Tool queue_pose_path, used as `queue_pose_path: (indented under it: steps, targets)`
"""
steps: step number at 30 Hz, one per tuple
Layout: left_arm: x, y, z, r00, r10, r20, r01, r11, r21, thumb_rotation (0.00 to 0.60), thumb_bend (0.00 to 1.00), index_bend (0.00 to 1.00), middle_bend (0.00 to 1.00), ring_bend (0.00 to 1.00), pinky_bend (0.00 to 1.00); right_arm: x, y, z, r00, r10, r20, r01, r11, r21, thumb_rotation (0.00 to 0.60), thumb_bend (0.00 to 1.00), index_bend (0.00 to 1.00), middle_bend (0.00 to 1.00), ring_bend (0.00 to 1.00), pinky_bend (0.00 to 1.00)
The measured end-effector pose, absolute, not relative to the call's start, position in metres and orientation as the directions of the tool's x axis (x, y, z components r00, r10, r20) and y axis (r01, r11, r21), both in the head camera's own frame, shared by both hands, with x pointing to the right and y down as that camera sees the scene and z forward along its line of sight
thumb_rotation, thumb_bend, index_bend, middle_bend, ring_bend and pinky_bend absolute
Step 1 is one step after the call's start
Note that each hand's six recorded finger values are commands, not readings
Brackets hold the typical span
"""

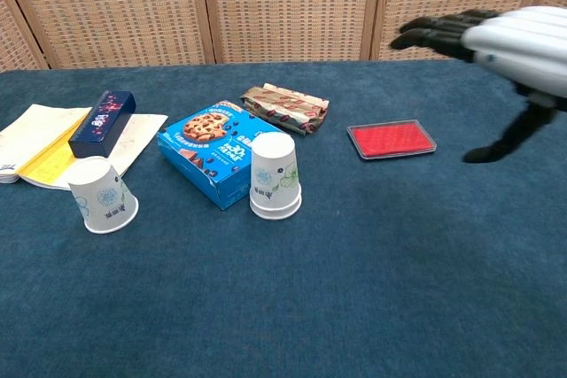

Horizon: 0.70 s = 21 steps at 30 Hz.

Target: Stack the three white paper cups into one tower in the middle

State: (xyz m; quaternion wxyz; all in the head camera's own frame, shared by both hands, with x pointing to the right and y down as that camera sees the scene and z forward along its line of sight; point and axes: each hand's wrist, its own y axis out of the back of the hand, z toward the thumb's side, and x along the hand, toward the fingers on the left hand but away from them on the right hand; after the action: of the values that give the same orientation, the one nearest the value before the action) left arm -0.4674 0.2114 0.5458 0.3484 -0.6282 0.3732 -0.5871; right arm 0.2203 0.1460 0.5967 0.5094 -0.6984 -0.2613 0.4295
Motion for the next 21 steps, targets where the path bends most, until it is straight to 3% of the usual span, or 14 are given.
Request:
queue_pose_path:
  steps: [5,8,13,21]
  targets:
    - [-0.455,0.212,0.553,0.076,-0.875,0.479,-0.035,-0.482,-0.875,0.6,0.0,0.0,0.0,0.0,0.0,0.315,0.18,0.59,0.38,0.877,-0.295,-0.048,-0.3,-0.953,0.6,0.0,0.0,0.0,0.0,0.0]
    - [-0.447,0.208,0.56,0.101,-0.87,0.482,0.009,-0.483,-0.875,0.6,0.0,0.0,0.0,0.0,0.0,0.345,0.199,0.58,0.351,0.894,-0.279,-0.019,-0.291,-0.956,0.6,0.0,0.0,0.0,0.0,0.0]
    - [-0.422,0.194,0.58,0.181,-0.846,0.501,0.097,-0.492,-0.865,0.6,0.0,0.0,0.0,0.0,0.0,0.369,0.221,0.567,0.328,0.911,-0.249,0.006,-0.266,-0.964,0.6,0.0,0.0,0.0,0.0,0.0]
    - [-0.367,0.171,0.62,0.344,-0.764,0.545,0.178,-0.517,-0.837,0.6,0.0,0.01,0.0,0.03,0.16,0.374,0.233,0.56,0.324,0.915,-0.239,0.052,-0.27,-0.962,0.6,0.0,0.0,0.0,0.0,0.0]
